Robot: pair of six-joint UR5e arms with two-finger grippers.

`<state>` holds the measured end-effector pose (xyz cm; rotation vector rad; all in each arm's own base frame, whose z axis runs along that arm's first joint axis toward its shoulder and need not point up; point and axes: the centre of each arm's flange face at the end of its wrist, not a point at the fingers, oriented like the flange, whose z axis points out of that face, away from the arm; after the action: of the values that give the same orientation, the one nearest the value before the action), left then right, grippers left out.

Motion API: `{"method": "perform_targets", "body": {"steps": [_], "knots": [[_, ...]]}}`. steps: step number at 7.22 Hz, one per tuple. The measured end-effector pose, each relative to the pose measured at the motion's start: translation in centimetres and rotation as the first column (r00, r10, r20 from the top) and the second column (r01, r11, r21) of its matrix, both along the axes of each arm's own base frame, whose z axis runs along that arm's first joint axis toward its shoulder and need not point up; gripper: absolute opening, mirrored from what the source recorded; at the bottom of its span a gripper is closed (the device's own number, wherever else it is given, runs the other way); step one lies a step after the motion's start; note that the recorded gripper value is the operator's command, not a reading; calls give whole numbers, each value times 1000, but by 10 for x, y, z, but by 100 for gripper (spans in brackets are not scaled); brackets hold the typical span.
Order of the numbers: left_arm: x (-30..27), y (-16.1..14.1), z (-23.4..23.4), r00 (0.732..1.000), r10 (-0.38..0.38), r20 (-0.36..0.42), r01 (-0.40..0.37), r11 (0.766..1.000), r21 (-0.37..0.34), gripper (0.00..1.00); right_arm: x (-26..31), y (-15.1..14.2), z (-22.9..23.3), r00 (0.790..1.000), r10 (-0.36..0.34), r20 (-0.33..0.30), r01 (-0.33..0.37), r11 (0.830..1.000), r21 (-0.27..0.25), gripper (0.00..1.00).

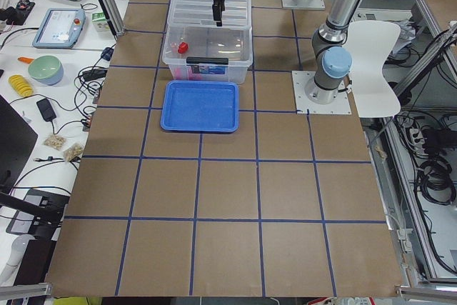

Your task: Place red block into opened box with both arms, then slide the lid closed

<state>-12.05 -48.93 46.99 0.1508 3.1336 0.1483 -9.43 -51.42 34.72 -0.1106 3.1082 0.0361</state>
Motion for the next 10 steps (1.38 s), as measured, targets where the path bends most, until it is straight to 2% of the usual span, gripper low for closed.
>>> {"method": "perform_targets", "body": {"steps": [4, 7, 10], "knots": [[2, 2, 0, 1000, 3, 0, -3, 1000, -2, 100, 71, -9, 2, 998, -62, -13, 62, 998, -9, 100], [18, -4, -1, 999, 43, -2, -43, 999, -5, 100, 137, -13, 2, 995, -100, -17, 99, 994, -36, 100], [18, -10, -7, 998, 55, 0, -55, 998, 3, 100, 174, -14, 0, 996, -84, -20, 82, 995, -55, 100]]}}
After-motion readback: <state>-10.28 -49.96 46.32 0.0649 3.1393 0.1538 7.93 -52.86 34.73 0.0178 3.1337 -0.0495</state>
